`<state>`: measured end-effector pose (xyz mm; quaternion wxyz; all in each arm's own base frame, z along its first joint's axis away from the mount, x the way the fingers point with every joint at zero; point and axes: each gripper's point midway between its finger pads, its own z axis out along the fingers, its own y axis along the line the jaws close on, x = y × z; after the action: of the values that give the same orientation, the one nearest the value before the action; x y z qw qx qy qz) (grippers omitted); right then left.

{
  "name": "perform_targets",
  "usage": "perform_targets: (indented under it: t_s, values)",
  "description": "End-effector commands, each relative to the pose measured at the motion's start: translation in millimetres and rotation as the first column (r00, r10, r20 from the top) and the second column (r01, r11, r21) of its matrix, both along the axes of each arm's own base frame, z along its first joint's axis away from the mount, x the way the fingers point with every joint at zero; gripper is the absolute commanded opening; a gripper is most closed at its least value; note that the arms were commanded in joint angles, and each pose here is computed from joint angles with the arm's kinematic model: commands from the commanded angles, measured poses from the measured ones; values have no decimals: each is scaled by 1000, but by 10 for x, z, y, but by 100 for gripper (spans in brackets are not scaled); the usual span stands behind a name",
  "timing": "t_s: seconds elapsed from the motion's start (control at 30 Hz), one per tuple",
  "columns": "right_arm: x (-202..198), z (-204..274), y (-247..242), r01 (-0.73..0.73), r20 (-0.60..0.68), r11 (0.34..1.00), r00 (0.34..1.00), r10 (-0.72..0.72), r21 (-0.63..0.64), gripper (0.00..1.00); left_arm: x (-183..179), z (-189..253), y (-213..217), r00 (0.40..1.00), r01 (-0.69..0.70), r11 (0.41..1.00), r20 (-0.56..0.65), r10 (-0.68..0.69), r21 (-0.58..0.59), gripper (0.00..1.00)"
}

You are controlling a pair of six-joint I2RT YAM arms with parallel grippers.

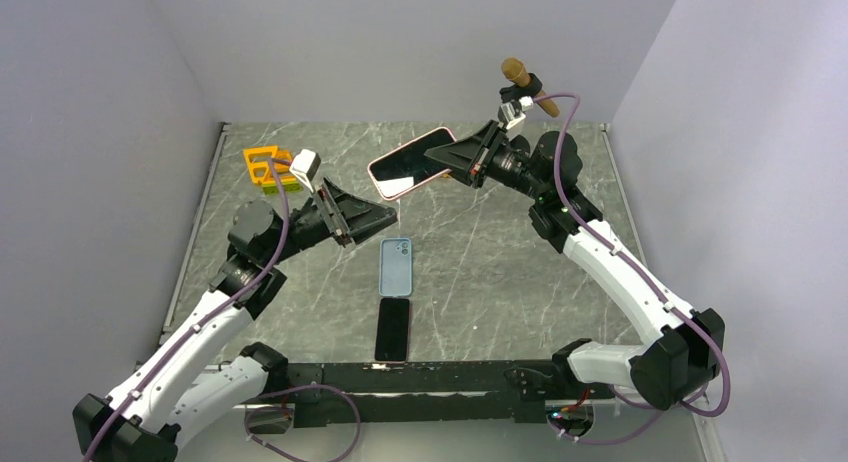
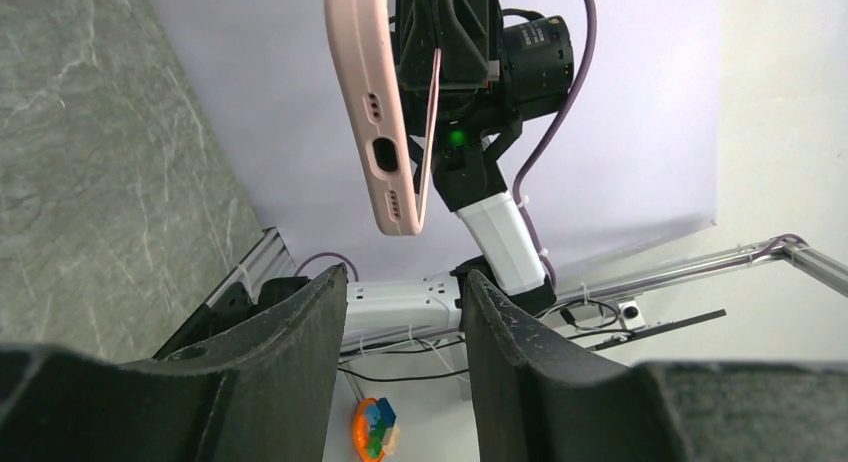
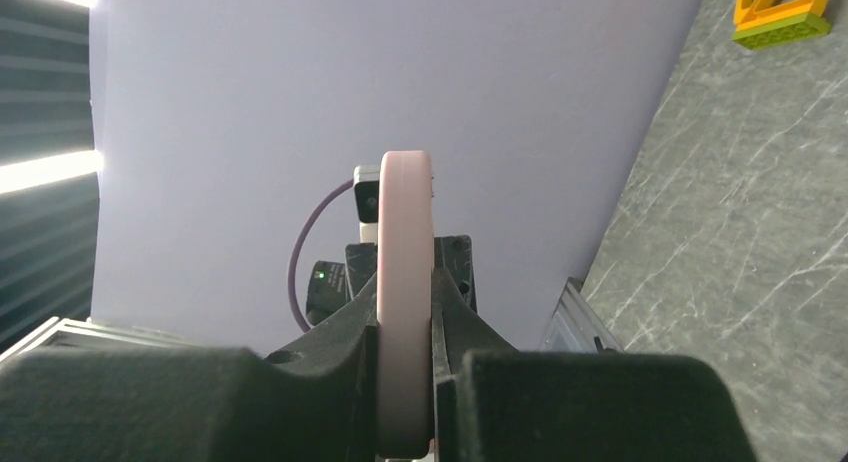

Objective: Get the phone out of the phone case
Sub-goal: Remove the phone case from the phone.

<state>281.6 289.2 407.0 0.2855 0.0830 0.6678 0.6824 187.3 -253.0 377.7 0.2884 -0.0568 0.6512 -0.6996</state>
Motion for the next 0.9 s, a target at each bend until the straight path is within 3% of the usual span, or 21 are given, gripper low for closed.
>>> perform_targets:
  t_s: [0.0, 0.17, 0.6, 0.67, 0.8, 0.87]
  values:
    - [-128, 470, -51, -7, 126, 995, 992, -5, 97, 0, -30, 235, -2, 998, 16, 998, 66, -11, -68, 52]
    - [-188, 480, -41, -22, 135, 995, 991, 9, 96, 0, 27, 248, -25, 998, 8, 999, 62, -5, -50, 52]
    - [-353, 549, -10, -68, 159, 993, 986, 52, 99, 0, 98, 205, -62, 998, 31, 996, 55, -27, -81, 34]
    - [-392, 557, -3, -91, 162, 991, 984, 73, 103, 0, 99, 203, -63, 997, 38, 996, 67, -32, -84, 26]
    - [-523, 575, 45, -187, 145, 977, 974, 171, 105, 0, 88, 226, -70, 987, 78, 996, 146, -70, -52, 1]
    - [-576, 546, 72, -236, 100, 968, 969, 227, 90, 0, 73, 234, -85, 967, 101, 995, 232, -104, 26, 0]
